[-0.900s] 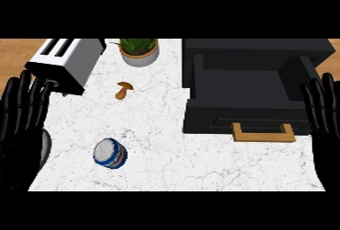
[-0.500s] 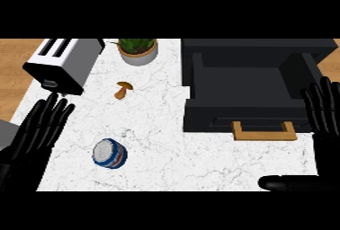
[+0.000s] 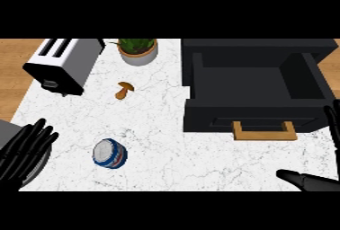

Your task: Pick up the can, place it into the drawer and close the drawer

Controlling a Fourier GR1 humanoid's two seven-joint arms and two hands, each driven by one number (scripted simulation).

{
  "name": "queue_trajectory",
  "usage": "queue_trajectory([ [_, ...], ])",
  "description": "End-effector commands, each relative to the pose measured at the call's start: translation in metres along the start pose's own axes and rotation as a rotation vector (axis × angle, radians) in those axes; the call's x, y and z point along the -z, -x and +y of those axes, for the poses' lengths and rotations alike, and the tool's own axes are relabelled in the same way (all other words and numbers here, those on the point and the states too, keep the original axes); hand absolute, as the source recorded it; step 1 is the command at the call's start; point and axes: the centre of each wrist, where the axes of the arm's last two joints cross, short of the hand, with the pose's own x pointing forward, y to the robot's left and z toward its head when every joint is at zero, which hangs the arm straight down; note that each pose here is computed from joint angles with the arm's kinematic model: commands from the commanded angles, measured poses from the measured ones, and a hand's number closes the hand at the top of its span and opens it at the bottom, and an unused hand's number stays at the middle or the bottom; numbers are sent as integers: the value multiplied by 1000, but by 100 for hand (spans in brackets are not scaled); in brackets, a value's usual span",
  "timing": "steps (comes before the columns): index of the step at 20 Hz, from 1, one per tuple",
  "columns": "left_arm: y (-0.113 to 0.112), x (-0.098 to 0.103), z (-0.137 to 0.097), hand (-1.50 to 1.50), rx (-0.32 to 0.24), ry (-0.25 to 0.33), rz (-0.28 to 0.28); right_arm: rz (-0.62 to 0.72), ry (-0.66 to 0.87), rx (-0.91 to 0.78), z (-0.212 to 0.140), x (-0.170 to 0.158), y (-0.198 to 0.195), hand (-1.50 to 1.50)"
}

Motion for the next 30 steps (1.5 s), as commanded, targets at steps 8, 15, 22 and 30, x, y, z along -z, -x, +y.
queue_trajectory([
  [8,-38,-27,14,-150,-21,-19,18,29,12,35,-45,-29,30,-150],
  [15,-6,-28,24,-150,-186,-64,83,16,7,20,-55,-45,13,-150],
  [22,-9,-18,25,-150,-284,-63,132,28,17,9,-67,-61,3,-150],
  [30,18,20,0,-150,-313,-51,148,5,-10,14,-100,-61,0,-150],
])
